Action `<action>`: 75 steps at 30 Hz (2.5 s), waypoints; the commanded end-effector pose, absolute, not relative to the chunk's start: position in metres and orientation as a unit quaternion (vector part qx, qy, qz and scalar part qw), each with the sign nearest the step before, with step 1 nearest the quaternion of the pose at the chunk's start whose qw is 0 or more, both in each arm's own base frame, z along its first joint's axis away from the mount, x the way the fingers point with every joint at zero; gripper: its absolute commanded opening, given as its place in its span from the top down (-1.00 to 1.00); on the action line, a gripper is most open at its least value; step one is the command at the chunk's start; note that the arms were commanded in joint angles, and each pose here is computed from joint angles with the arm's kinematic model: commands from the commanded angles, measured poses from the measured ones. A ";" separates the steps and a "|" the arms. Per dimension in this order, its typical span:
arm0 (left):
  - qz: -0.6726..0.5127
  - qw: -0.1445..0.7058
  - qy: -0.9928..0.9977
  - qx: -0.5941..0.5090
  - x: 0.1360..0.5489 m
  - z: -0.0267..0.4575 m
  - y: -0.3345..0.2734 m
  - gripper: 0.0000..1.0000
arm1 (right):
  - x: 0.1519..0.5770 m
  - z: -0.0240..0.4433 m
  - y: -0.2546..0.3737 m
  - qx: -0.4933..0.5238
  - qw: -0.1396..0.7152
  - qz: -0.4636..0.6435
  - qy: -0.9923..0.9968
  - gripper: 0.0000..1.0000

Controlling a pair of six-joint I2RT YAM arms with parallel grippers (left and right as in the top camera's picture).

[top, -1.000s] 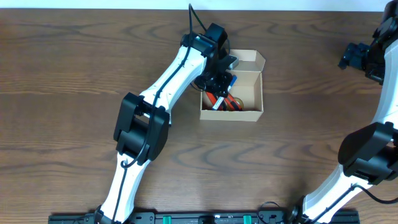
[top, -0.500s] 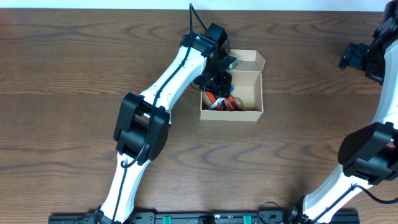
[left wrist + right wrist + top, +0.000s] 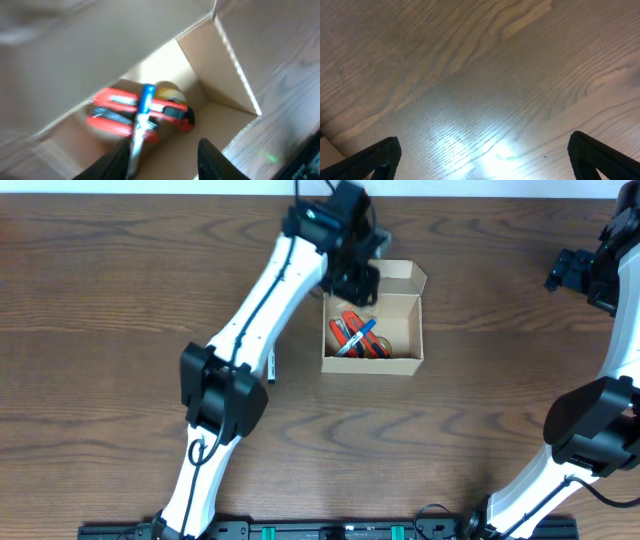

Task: Pack container
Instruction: 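Lift the left gripper out of the box and move toward black marker, then lower the left gripper and grasp the black-capped marker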

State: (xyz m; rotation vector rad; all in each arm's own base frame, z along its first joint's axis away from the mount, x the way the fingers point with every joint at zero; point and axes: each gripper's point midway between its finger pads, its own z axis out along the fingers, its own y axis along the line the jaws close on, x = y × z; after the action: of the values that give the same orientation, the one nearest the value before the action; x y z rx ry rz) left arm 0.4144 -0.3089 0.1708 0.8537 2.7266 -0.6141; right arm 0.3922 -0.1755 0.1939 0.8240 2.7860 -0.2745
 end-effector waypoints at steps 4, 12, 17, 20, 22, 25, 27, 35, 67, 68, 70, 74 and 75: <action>-0.087 0.196 0.960 0.181 0.456 0.239 -0.205 -0.43 | 0.391 0.196 -0.175 0.288 0.113 -0.093 0.946 -0.99; -0.139 0.134 0.978 0.077 0.444 0.246 -0.114 -0.52 | 0.391 0.196 -0.175 0.288 0.113 -0.093 0.946 -0.99; -0.138 0.113 0.982 0.063 0.443 0.236 -0.106 -0.50 | 0.391 0.196 -0.175 0.288 0.113 -0.093 0.946 -0.99; -0.088 0.084 0.991 0.057 0.439 0.216 -0.099 -0.50 | 0.391 0.196 -0.175 0.288 0.113 -0.093 0.946 -0.99; -0.035 0.066 0.996 0.041 0.436 0.202 -0.089 -0.46 | 0.391 0.196 -0.175 0.288 0.113 -0.093 0.946 -0.99; 0.006 0.047 0.998 0.031 0.430 0.190 -0.089 -0.38 | 0.391 0.196 -0.175 0.288 0.113 -0.093 0.946 -0.98; 0.006 0.042 0.998 0.039 0.427 0.188 -0.096 -0.36 | 0.391 0.196 -0.175 0.288 0.113 -0.093 0.946 -0.99; 0.001 0.081 0.995 0.066 0.415 0.221 -0.116 -0.33 | 0.391 0.196 -0.175 0.288 0.113 -0.093 0.946 -0.99; -0.026 0.132 0.991 0.020 0.349 0.135 -0.100 -0.22 | 0.391 0.196 -0.175 0.288 0.113 -0.093 0.946 -0.99; -0.025 0.127 0.992 0.004 0.351 0.128 -0.097 -0.19 | 0.391 0.196 -0.175 0.288 0.113 -0.093 0.946 -0.99; -0.023 0.117 0.993 -0.020 0.356 0.115 -0.092 -0.17 | 0.391 0.196 -0.175 0.288 0.113 -0.093 0.946 -0.99; -0.006 0.116 0.992 -0.048 0.367 0.098 -0.088 -0.16 | 0.391 0.196 -0.175 0.288 0.113 -0.093 0.946 -0.98; -0.004 0.113 0.992 -0.053 0.368 0.094 -0.089 -0.16 | 0.391 0.196 -0.175 0.288 0.113 -0.093 0.946 -0.99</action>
State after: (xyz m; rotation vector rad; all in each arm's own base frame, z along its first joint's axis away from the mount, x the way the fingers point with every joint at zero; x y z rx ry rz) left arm 0.3660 -0.0907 0.1039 -0.0583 2.9014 -0.0386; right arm 0.3921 -0.1755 0.1938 0.8241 2.7864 -0.2745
